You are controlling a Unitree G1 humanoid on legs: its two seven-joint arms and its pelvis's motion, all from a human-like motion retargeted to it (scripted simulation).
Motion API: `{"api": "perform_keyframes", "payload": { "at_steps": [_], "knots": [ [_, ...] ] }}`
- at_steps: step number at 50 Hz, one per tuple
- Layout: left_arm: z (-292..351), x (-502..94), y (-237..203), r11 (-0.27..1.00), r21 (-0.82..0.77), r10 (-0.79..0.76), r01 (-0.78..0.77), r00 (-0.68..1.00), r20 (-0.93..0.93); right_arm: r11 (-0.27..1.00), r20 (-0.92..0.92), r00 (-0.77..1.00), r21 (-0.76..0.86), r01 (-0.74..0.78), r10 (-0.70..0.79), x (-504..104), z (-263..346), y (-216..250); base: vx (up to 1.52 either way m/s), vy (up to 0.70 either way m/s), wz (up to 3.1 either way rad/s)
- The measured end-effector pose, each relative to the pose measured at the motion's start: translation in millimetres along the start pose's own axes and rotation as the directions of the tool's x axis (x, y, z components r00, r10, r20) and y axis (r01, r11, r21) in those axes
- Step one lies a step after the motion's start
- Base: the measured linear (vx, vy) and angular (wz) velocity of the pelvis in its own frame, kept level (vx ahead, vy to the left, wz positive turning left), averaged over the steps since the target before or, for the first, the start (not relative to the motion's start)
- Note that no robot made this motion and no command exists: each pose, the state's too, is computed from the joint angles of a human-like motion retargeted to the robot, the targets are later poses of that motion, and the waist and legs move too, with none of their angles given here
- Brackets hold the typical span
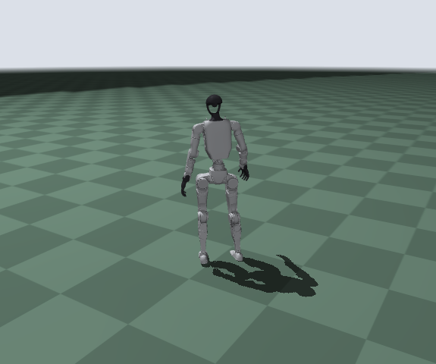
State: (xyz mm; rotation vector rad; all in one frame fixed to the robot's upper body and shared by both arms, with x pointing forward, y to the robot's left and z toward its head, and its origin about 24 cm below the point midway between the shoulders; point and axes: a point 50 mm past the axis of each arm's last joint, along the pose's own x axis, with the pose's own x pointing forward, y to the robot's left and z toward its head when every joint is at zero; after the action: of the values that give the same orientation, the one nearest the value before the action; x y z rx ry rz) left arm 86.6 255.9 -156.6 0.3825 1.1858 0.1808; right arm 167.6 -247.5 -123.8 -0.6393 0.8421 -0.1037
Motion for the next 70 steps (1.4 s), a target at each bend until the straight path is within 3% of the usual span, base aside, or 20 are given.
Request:
{"api": "perform_keyframes", "payload": {
  "at_steps": [7, 14, 19, 27, 33, 38, 54, 65, 70],
  "knots": [
    [41.6, -0.9, -22.3, 0.999, 0.024, -0.035, 0.031, 0.986, 0.166, 0.999, 0.008, 1.0, -0.04, -0.023, 0.023, 4.4, 9.6, 3.8, 0.06, 0.02, -1.81],
    [79.9, -2.5, 7.3, 0.993, 0.107, 0.008, -0.047, 0.942, 0.336, 0.994, 0.087, 0.994, -0.095, -0.056, 0.064, 1.5, 26.8, 20.3, 0.01, 0.05, -0.84],
    [97.3, -3.9, 33.9, 0.994, 0.014, 0.096, -0.11, 0.917, 0.387, 0.991, 0.096, 0.991, -0.108, -0.081, 0.092, -2.8, 26.0, 29.6, 0.02, 0.05, -0.93],
    [62.6, 2.2, 49.5, 0.977, -0.145, 0.184, -0.153, 0.956, 0.227, 0.993, 0.069, 0.994, -0.078, -0.084, 0.09, -4.7, 25.5, 39.5, 0.07, 0.01, -1.15],
    [16.6, 4.5, 27.8, 0.997, 0.072, 0.038, -0.041, 0.999, 0.034, 0.994, 0.054, 0.993, -0.044, -0.103, 0.106, -5.0, 24.3, 41.3, 0.07, -0.03, -0.88],
    [11.3, 2.4, 0.8, 0.979, 0.193, -0.074, 0.07, 0.997, 0.016, 0.994, 0.008, 0.994, -0.01, -0.111, 0.111, -6.1, 11.0, 36.2, 0.08, -0.04, -0.54],
    [108.1, -18.8, -47.1, 0.987, 0.147, -0.129, 0.068, 0.877, 0.464, 0.996, -0.214, 0.973, 0.041, -0.076, 0.083, -21.9, -57.7, 18.1, 0.06, -0.05, -0.26],
    [104.2, -36.6, -29.2, 0.996, 0.062, -0.094, 0.072, 0.817, 0.568, 0.989, -0.143, 0.988, 0.143, -0.038, 0.059, -17.8, -38.1, 21.2, 0.05, 0.0, -0.19],
    [124.4, -50.8, -16.5, 0.996, 0.091, -0.065, 0.004, 0.736, 0.674, 0.984, -0.11, 0.991, 0.17, -0.058, 0.077, -20.8, -33.1, 29.3, 0.03, 0.01, -0.02]
  ]
}}
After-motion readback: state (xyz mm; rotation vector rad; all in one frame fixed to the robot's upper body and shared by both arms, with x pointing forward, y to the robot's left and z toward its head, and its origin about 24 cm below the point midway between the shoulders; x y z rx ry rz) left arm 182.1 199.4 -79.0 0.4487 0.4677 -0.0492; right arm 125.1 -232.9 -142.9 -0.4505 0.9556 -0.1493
